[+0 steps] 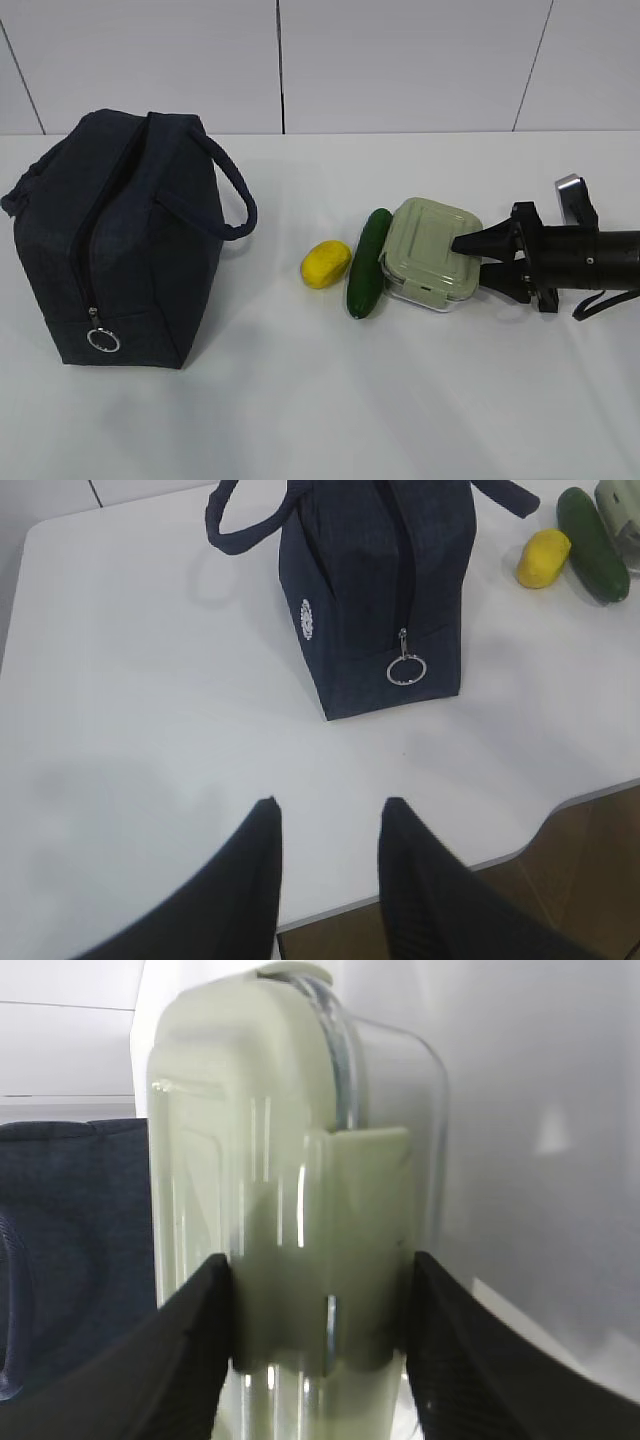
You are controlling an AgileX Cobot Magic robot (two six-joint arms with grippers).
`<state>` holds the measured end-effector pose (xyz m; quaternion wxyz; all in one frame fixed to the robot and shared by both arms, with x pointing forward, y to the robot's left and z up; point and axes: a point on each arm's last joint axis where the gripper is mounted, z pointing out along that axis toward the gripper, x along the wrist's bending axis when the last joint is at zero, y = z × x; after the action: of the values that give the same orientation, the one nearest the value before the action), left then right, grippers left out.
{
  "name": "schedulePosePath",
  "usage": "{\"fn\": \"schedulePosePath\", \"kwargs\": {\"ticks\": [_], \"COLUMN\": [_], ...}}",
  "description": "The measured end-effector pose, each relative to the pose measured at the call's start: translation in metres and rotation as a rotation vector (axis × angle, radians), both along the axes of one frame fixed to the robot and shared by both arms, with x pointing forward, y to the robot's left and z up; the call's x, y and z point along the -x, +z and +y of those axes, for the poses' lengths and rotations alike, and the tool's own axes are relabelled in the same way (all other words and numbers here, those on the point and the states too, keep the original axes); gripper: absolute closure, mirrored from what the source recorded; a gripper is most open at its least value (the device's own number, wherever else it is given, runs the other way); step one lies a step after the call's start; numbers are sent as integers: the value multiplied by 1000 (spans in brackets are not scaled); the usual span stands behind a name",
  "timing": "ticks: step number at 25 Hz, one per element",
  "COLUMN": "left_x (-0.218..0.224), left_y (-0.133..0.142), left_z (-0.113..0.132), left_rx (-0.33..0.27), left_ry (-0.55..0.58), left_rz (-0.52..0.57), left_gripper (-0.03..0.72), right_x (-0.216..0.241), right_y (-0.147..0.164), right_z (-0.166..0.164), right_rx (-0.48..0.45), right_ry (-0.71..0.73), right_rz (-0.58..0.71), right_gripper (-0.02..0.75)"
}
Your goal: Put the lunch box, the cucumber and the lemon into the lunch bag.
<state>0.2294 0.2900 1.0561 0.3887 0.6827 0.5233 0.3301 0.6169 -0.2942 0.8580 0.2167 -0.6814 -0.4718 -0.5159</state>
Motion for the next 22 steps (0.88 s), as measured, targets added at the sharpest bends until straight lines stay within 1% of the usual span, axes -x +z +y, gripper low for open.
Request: {"fn": "schedulePosePath", "kwargs": {"ticks": [7,22], "left_x": [0,0], "left_y": [0,0], "left_z": [0,0], "left_rx": [0,0], "left_ry": [0,0], "left_rz": [0,0], "left_gripper": [449,449], "right_x": [2,4], "right_y": [0,0], "right_z": [1,3], "right_rx": [-6,-6], "right_ry": [25,56], "right_rz": [-1,-12], "right_gripper": [362,364]}}
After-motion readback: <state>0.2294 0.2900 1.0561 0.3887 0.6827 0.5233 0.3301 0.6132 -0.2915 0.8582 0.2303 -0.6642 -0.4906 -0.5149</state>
